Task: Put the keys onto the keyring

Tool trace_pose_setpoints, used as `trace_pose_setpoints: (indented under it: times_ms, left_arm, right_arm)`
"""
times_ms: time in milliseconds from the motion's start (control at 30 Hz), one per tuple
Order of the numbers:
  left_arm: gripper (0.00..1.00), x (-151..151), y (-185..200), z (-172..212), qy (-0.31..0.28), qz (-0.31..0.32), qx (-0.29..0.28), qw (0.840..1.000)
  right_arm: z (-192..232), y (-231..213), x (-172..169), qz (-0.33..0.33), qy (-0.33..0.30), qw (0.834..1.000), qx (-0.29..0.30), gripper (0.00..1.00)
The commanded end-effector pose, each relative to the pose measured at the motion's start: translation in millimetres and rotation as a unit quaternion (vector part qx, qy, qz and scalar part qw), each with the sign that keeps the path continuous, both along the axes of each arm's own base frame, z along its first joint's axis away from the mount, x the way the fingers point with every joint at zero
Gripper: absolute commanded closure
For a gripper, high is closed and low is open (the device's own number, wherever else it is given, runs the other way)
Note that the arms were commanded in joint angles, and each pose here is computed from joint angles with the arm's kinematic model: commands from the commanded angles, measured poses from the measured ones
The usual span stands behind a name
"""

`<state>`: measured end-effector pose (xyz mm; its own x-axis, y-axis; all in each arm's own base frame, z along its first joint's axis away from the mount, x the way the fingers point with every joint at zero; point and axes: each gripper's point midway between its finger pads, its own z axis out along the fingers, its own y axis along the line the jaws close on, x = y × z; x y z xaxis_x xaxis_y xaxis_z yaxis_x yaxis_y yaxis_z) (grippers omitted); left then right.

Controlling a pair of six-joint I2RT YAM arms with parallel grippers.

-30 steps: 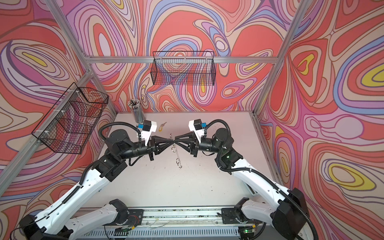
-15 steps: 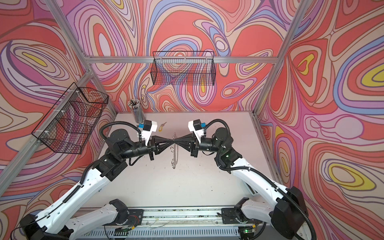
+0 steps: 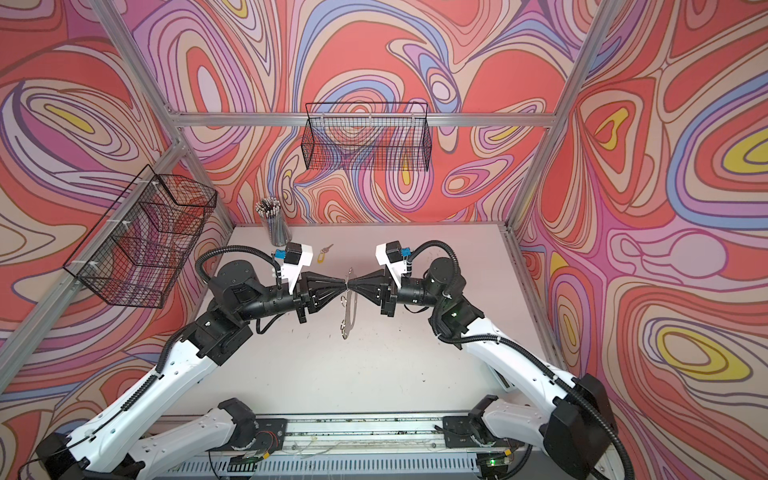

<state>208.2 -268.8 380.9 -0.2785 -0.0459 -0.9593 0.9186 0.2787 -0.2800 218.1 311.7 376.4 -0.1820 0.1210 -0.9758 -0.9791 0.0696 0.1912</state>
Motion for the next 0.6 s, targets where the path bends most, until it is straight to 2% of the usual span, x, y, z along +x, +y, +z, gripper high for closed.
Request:
trace_pose_setpoints:
  times_ms: [0, 467, 567]
  left_arm:
    - [0.84, -6.9, 0.1, -1.9, -0.006, -0.011, 0.007, 1.000]
    - [0.87, -4.1, -4.2, -5.1, 0.005, -0.018, 0.007, 1.000]
    - [0.91, -2.4, -6.4, -6.4, 0.011, -0.022, 0.007, 1.000]
  right_arm:
    - [7.3, -6.8, 3.0, -0.022, -0.007, 1.000, 0.010, 1.00]
    - [8.3, -8.2, 2.9, -0.023, -0.008, 1.000, 0.013, 1.00]
    - [8.4, -8.0, 2.6, -0.020, -0.007, 1.000, 0.015, 1.00]
